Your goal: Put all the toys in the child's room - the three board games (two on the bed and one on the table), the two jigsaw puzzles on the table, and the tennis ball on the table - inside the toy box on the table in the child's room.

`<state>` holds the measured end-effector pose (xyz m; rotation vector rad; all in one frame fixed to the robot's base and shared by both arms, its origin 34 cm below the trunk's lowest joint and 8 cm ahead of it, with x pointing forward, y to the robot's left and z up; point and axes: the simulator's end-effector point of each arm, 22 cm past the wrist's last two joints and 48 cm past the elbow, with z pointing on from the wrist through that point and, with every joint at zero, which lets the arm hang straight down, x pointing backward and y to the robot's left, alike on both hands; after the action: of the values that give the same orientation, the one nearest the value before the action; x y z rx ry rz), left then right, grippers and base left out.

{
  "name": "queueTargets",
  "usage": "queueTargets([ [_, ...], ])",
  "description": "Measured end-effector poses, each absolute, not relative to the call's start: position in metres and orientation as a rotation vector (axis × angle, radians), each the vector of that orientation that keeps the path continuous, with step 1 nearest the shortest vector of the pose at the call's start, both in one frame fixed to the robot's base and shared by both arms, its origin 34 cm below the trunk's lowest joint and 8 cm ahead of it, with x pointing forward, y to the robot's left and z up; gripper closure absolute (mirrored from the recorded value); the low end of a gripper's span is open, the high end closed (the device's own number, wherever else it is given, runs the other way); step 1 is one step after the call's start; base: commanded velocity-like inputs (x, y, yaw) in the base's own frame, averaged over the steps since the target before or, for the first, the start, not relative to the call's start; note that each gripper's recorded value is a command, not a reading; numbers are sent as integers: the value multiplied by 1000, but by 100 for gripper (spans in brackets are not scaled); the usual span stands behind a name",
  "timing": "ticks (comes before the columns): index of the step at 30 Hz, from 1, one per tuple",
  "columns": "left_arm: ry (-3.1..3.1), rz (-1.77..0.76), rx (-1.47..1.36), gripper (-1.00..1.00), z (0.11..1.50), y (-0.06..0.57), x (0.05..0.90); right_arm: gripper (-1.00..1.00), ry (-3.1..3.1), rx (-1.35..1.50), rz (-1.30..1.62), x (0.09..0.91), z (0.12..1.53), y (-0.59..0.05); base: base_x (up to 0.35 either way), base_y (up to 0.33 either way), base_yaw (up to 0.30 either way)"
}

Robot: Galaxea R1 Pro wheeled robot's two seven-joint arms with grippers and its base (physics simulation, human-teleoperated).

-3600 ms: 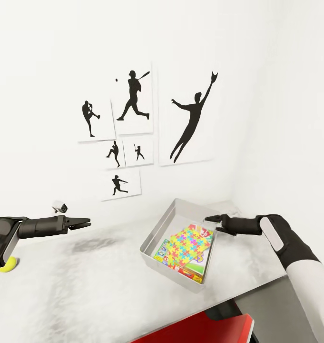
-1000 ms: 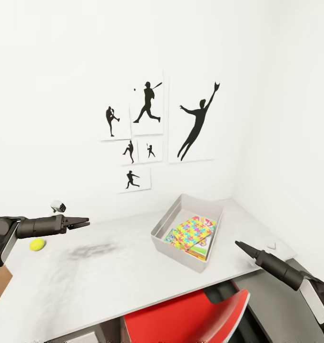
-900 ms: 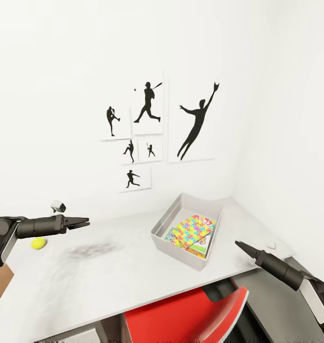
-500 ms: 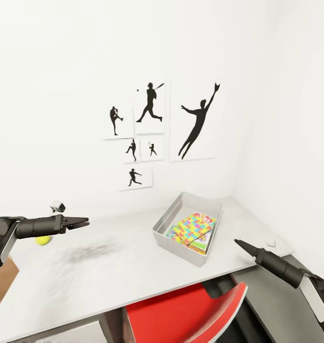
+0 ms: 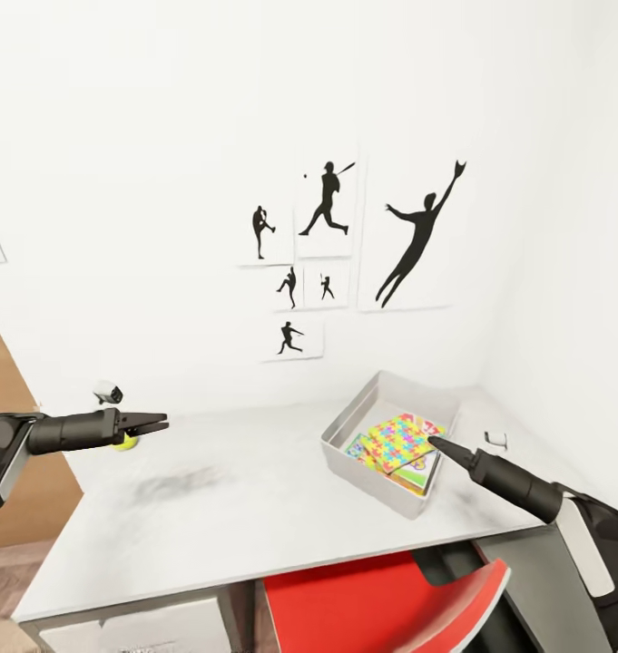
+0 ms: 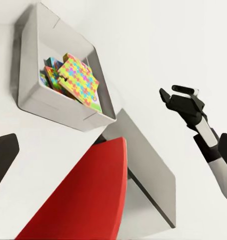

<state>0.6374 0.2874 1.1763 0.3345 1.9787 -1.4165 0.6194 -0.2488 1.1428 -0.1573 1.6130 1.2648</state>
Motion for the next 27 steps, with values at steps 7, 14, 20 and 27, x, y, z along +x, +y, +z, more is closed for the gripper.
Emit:
queueTargets([
  [7, 1969, -1417, 325, -100, 1180, 290, 638, -100, 1622, -153, 1251, 620, 1143, -247, -21, 3, 275],
  [14, 1966, -1417, 320, -100, 1182, 291, 638, -100, 1640, -135, 1224, 624, 1140, -250, -145, 84, 277],
  [20, 1954, -1417, 307, -100, 1183, 295, 638, -100, 1643, -134, 1219, 624, 1140, -250, -38, 30, 278],
  [27, 1924, -1421, 265, -100, 1187, 305, 641, -100, 1651, -127, 1208, 626, 1138, -251, -6, 175, 278],
])
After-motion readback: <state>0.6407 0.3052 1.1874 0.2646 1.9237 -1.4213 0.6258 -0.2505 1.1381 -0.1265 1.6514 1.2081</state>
